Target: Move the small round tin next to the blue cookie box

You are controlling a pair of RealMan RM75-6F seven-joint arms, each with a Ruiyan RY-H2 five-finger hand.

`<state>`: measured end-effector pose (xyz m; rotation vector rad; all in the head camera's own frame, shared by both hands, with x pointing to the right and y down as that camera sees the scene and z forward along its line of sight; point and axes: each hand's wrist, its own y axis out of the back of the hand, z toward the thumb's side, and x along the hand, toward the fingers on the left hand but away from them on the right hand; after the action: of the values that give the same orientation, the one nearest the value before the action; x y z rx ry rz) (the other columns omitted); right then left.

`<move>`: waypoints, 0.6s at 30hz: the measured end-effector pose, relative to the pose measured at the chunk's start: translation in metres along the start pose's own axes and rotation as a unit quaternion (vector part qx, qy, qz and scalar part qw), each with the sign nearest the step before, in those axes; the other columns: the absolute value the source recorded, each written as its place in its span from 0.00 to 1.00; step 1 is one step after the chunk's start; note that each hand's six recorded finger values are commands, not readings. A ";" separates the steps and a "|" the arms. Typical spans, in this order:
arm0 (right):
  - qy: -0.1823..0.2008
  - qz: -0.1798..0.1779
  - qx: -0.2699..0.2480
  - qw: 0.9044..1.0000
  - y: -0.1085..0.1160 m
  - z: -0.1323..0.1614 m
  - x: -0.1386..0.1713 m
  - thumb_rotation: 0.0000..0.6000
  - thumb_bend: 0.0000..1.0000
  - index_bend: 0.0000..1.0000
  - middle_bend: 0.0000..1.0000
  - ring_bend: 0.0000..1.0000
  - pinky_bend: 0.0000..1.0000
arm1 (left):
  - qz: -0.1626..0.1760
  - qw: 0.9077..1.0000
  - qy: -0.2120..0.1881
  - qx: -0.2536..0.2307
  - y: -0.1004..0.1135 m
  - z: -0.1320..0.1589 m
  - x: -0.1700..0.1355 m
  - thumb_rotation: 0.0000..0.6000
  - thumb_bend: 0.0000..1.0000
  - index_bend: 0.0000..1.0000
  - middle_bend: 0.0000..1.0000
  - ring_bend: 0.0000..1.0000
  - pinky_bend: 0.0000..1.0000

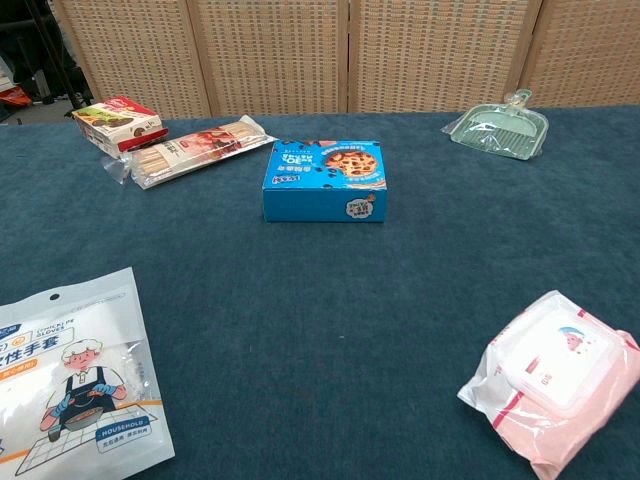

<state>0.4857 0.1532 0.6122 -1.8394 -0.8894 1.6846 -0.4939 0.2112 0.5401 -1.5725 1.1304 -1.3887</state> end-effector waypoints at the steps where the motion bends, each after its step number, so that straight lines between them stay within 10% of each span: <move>1: -0.003 0.007 -0.001 1.000 -0.002 -0.002 -0.002 1.00 0.00 0.06 0.00 0.00 0.00 | 0.000 1.000 0.000 0.001 -0.001 0.000 0.000 1.00 0.00 0.00 0.00 0.00 0.00; 18: 0.008 0.097 0.025 0.995 -0.047 -0.012 -0.008 1.00 0.00 0.13 0.00 0.00 0.00 | -0.004 1.000 0.005 0.007 -0.005 0.002 0.002 1.00 0.00 0.00 0.00 0.00 0.00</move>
<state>0.4911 0.1792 0.6535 -1.9562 -0.6738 1.7878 -0.4910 0.2108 0.5455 -1.5647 1.1189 -1.4075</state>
